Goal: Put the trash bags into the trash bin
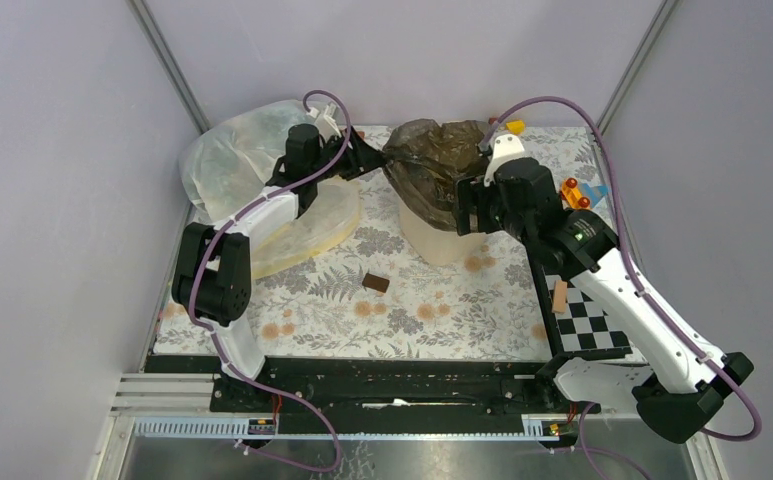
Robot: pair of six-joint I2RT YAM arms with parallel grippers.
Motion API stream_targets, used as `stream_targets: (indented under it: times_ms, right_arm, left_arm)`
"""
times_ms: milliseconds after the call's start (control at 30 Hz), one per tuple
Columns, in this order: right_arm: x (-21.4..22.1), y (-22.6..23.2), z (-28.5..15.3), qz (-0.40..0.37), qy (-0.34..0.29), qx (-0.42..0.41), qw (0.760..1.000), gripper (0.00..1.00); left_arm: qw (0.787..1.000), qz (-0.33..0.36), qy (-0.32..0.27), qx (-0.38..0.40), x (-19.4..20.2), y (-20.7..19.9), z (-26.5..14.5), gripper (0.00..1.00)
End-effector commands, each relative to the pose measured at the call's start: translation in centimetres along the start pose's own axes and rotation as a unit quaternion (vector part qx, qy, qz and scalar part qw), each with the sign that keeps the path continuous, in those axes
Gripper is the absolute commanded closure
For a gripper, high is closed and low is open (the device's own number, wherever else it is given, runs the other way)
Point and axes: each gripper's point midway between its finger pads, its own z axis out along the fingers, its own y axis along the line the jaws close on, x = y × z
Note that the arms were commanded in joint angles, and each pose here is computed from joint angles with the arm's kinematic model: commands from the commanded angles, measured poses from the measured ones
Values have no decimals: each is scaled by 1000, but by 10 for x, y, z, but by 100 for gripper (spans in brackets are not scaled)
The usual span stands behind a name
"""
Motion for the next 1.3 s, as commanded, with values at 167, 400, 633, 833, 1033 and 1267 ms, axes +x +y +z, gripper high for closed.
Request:
stream_targets:
  times_ms: [167, 400, 633, 833, 1033, 1267]
  right_arm:
    - [-44, -43, -18, 28, -71, 116, 990, 13]
    - [-42, -83, -17, 50, -70, 185, 979, 24]
    - [-36, -123, -2, 87, -67, 215, 971, 30]
    - [-19, -133, 32, 142, -50, 184, 971, 35]
    - [-22, -150, 52, 174, -57, 177, 967, 40]
    - [-27, -149, 75, 198, -54, 110, 973, 41]
  left_arm:
    - [996, 54, -55, 40, -38, -33, -7, 56]
    - [997, 44, -57, 35, -39, -24, -5, 86]
    - [997, 36, -52, 36, -36, -15, 3, 100]
    - [998, 25, -38, 32, -29, -4, 10, 100]
    - [999, 15, -22, 34, -21, 3, 17, 100]
    - [996, 10, 24, 89, -9, -5, 28, 100]
